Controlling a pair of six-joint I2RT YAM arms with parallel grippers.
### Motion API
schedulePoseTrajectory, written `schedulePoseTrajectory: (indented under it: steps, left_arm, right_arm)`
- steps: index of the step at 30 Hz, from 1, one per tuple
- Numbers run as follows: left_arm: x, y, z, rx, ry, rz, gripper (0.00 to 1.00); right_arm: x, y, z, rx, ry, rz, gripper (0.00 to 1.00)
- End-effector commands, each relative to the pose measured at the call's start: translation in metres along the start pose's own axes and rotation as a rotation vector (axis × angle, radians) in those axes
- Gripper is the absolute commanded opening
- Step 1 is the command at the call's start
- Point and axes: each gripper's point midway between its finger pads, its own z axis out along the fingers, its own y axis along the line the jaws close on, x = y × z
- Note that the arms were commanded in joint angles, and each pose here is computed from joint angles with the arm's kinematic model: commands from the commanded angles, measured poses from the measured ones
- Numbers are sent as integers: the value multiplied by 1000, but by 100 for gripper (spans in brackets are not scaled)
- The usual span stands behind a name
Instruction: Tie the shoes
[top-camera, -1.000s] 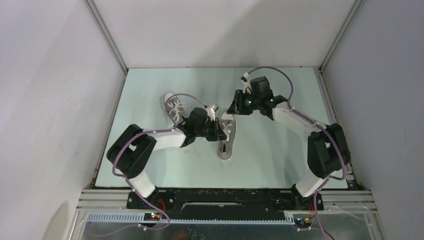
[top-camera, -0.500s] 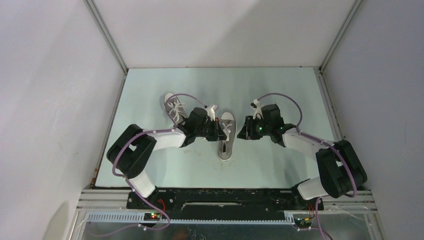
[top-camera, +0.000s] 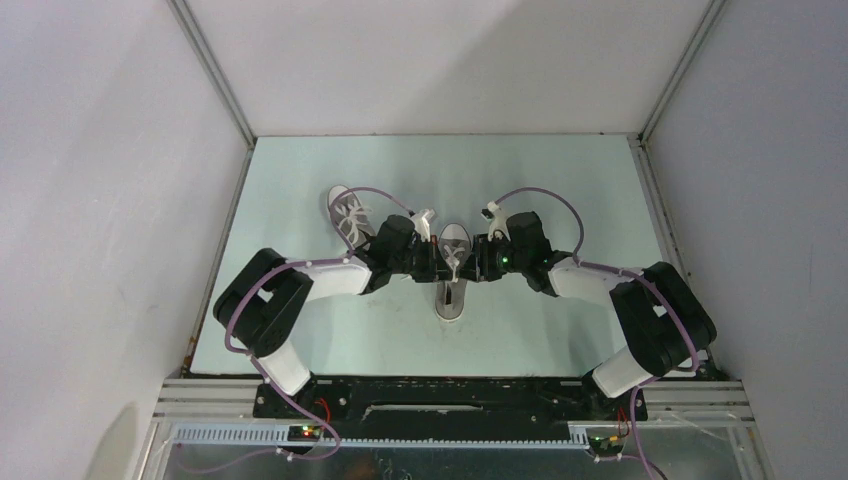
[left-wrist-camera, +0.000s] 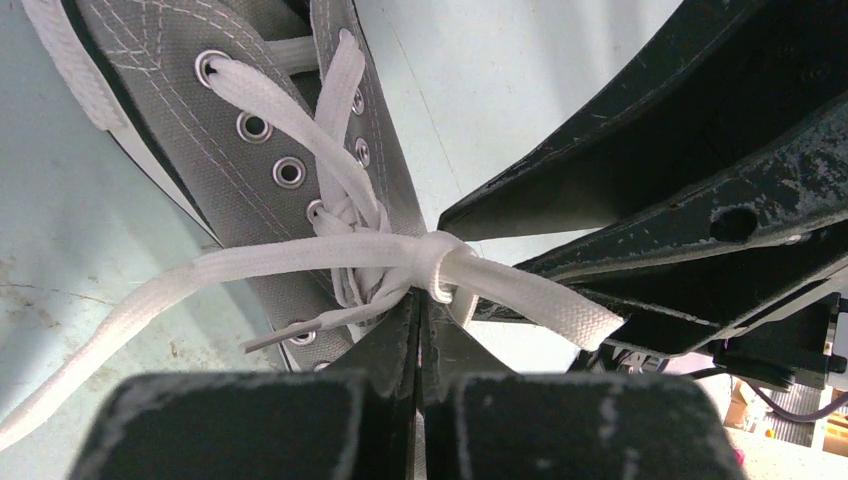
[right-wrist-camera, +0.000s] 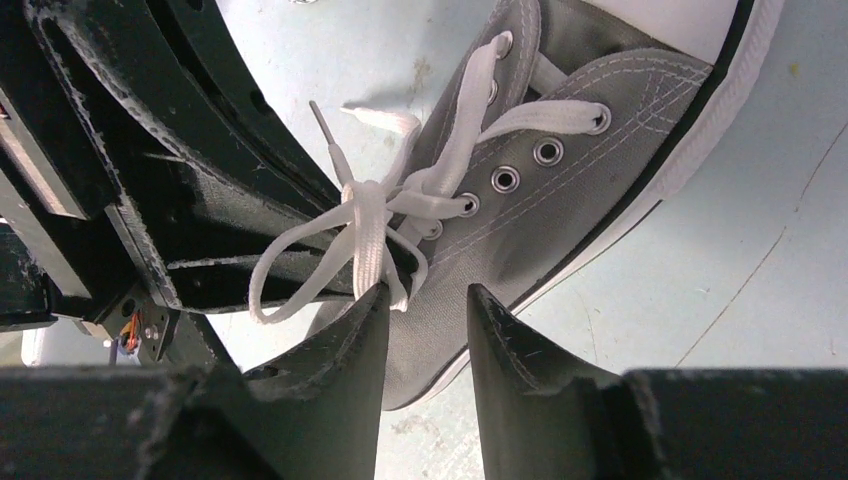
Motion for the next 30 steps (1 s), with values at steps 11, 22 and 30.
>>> schedulePoseTrajectory:
  steps: [11,22,30]
  left_arm:
    - [-8,-8,-1,29,-14,1,0]
    - [-11,-8,-10,6,-43,15,11]
    - [-20,-12,-31,-42,-82,54,23]
  right_arm:
    - [-4,18,9,-102,-15,-33,23]
    - [-7,21,8,-111,-22,-1,0]
    - [-12,17,7,-64,-28,-6,0]
